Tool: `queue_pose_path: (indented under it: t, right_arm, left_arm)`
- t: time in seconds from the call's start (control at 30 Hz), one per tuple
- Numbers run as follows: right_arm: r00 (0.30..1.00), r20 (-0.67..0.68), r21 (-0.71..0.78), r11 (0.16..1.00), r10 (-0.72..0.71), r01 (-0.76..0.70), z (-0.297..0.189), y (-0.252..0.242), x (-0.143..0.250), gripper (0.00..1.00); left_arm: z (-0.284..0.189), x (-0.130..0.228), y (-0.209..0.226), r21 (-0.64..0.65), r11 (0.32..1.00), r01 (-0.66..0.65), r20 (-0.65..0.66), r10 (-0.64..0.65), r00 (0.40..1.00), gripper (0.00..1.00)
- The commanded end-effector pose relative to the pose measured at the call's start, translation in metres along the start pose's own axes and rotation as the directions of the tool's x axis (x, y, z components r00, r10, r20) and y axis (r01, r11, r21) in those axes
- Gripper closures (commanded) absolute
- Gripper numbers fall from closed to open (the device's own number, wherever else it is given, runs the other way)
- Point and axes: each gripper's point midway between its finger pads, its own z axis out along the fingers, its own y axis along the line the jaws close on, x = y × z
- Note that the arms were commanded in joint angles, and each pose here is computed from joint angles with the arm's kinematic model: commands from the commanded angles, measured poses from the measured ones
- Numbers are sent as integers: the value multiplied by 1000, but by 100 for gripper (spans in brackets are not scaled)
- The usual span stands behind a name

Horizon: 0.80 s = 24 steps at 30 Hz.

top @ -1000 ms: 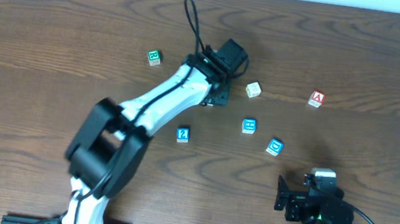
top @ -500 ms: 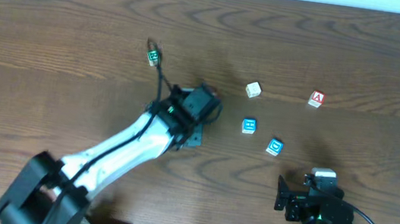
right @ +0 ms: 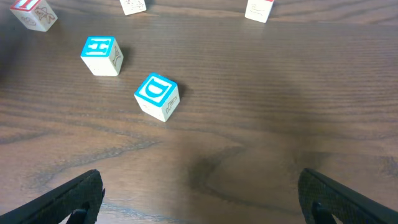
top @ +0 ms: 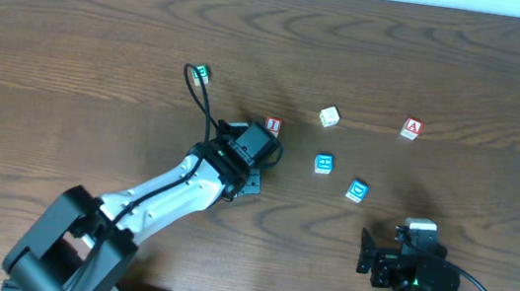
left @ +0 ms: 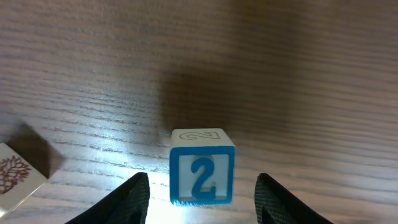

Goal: Spell out Ai2
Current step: 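Grasp the blue '2' block with the left gripper, then carry the '2' block and set it right of the 'I' block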

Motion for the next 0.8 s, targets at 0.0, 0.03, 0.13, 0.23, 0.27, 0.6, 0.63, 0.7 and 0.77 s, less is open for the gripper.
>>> queue_pose_path:
  t: [0.0,0.03,0.13,0.23,0.27,0.6,0.63,0.7,0.77]
  right_arm:
    - [1000,-4,3,1000,-8,8,1,-1,3,1]
    - [1000,-4,2,1000,-8,8,1,-1,3,1]
    - [1000,-4,2,1000,-8,8,1,-1,3,1]
    - [1000,-4,2,1000,-8,8,1,-1,3,1]
    - [1000,-4,2,1000,-8,8,1,-1,3,1]
    - [1000,-5,2,1000,-8,8,1,-1,3,1]
    - [1000,-4,2,1000,-8,8,1,-1,3,1]
    - [1000,-5,2,1000,-8,8,1,-1,3,1]
    - [1000,-4,2,1000,-8,8,1,-1,3,1]
  left_arm:
    - [10,5,4,-21,1000,10,-20,-10,1000,44]
    - [12,5,3,-21,1000,10,-21,-10,1000,44]
    - [13,4,3,-21,1000,10,-20,-10,1000,49]
    - [14,4,3,-23,1000,10,-20,-10,1000,59]
    - [14,4,3,-24,1000,9,-20,-10,1000,63]
    - [14,2,4,-29,1000,-2,-11,2,1000,73]
    - [14,2,4,-27,1000,-15,-9,15,1000,74]
    - [12,-2,0,-17,999,-52,-1,52,999,76]
    - [7,-10,-8,1,995,-100,19,100,995,83]
